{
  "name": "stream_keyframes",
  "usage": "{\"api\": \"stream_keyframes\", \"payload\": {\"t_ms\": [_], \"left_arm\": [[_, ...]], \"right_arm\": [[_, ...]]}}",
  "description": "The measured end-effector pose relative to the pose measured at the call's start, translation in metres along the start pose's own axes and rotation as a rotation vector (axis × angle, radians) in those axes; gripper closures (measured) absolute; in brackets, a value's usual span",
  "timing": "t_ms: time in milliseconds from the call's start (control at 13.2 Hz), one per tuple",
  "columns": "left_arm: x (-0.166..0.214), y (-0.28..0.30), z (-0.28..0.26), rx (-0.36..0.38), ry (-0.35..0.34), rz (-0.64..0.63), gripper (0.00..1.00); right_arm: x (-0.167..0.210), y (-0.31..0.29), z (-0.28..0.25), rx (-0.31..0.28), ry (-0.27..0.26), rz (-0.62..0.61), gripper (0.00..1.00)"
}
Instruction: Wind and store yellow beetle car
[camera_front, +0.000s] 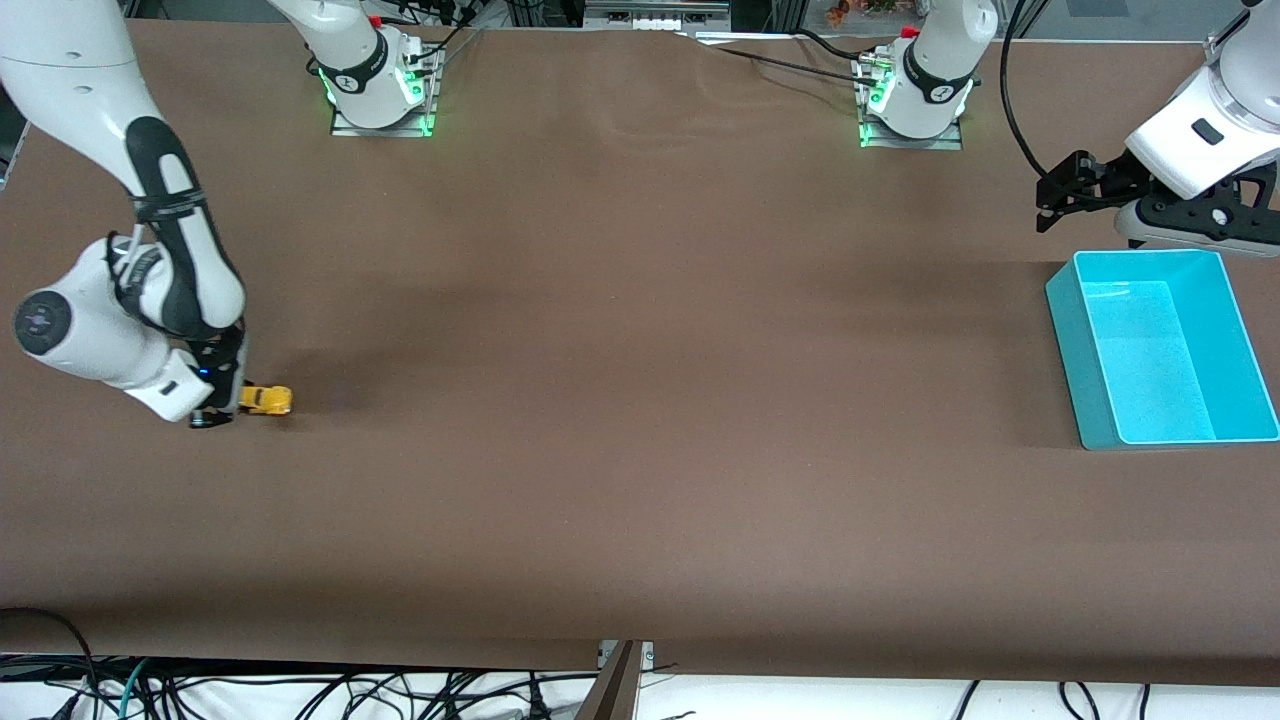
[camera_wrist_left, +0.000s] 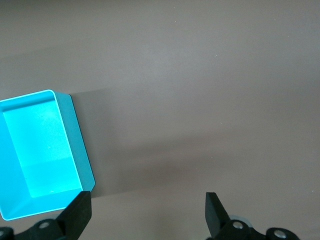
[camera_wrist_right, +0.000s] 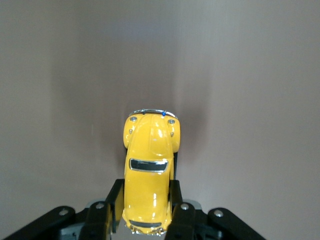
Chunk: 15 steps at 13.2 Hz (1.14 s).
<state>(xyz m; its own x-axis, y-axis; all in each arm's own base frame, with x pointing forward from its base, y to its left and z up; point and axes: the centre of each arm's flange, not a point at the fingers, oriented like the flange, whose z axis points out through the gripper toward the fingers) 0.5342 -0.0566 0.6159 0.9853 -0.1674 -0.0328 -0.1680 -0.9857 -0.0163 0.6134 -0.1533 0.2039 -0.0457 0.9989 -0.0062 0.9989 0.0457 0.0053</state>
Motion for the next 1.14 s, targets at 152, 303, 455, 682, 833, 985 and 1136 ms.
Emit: {"api": "stream_keyframes", "payload": {"t_ms": [152,303,455,682,833,985,1136], "left_arm": [[0.000,0.000,0.000,0.000,0.000,0.000,0.00],[0.000,0.000,0.000,0.000,-0.001,0.000,0.00],[0.000,0.000,0.001,0.000,-0.001,0.000,0.00],[0.000,0.000,0.001,0.000,-0.001,0.000,0.00],[0.000,0.000,0.001,0.000,-0.001,0.000,0.00],[0.000,0.000,0.001,0.000,-0.001,0.000,0.00],[0.000,0.000,0.001,0.000,-0.001,0.000,0.00]], "right_arm": [[-0.040,-0.007,0.000,-0.015,-0.006,0.015,0.60],[-0.059,-0.010,0.001,-0.023,0.002,0.020,0.60],[-0.061,-0.010,0.001,-0.026,0.012,0.018,0.60],[-0.052,-0.005,0.011,-0.021,0.022,0.001,0.44],[-0.044,-0.001,0.030,-0.014,0.028,-0.009,0.24],[-0.044,0.002,0.036,-0.016,0.025,-0.011,0.01],[-0.045,0.004,0.033,-0.022,0.024,-0.012,0.00]]}}
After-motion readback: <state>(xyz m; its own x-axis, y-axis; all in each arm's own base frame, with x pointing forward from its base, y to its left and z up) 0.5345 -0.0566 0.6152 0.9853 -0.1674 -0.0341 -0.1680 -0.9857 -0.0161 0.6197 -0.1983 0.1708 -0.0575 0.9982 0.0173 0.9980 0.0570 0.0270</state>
